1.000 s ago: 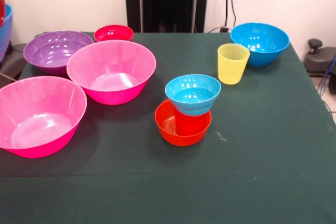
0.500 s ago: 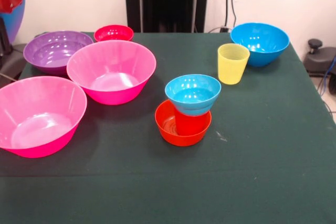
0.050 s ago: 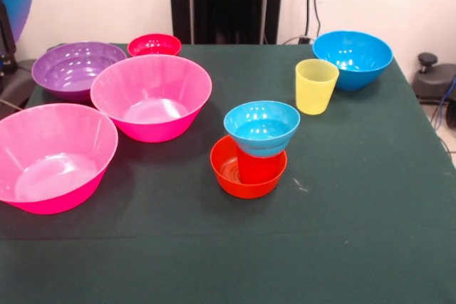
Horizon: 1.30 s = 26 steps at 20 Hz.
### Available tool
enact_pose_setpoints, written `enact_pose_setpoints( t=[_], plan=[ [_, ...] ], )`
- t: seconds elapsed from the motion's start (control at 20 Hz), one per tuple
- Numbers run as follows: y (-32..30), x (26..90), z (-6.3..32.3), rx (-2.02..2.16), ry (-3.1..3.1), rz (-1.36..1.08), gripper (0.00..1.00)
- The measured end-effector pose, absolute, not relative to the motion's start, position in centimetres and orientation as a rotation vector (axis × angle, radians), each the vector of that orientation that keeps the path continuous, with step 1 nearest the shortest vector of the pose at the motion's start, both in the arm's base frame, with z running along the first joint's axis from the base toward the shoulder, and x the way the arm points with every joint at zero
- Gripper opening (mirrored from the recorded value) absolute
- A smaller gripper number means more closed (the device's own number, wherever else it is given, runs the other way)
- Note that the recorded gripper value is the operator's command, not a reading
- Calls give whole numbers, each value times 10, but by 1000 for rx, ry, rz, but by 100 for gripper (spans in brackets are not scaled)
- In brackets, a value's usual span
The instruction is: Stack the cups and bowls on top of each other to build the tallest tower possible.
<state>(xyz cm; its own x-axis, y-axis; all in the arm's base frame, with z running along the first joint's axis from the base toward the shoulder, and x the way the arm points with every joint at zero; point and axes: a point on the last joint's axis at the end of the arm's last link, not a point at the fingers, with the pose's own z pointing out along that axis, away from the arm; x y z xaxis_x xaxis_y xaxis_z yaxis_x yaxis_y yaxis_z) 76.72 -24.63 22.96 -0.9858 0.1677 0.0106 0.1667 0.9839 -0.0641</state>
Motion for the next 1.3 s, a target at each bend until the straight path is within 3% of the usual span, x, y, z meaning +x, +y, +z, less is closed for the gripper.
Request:
enact_pose_setpoints(
  t=[0.5,1.3],
  plan=[
    [-225,774,221,-207,-3132,65,0],
    [-122,812,204,-294,-3149,30,0]
  ],
)
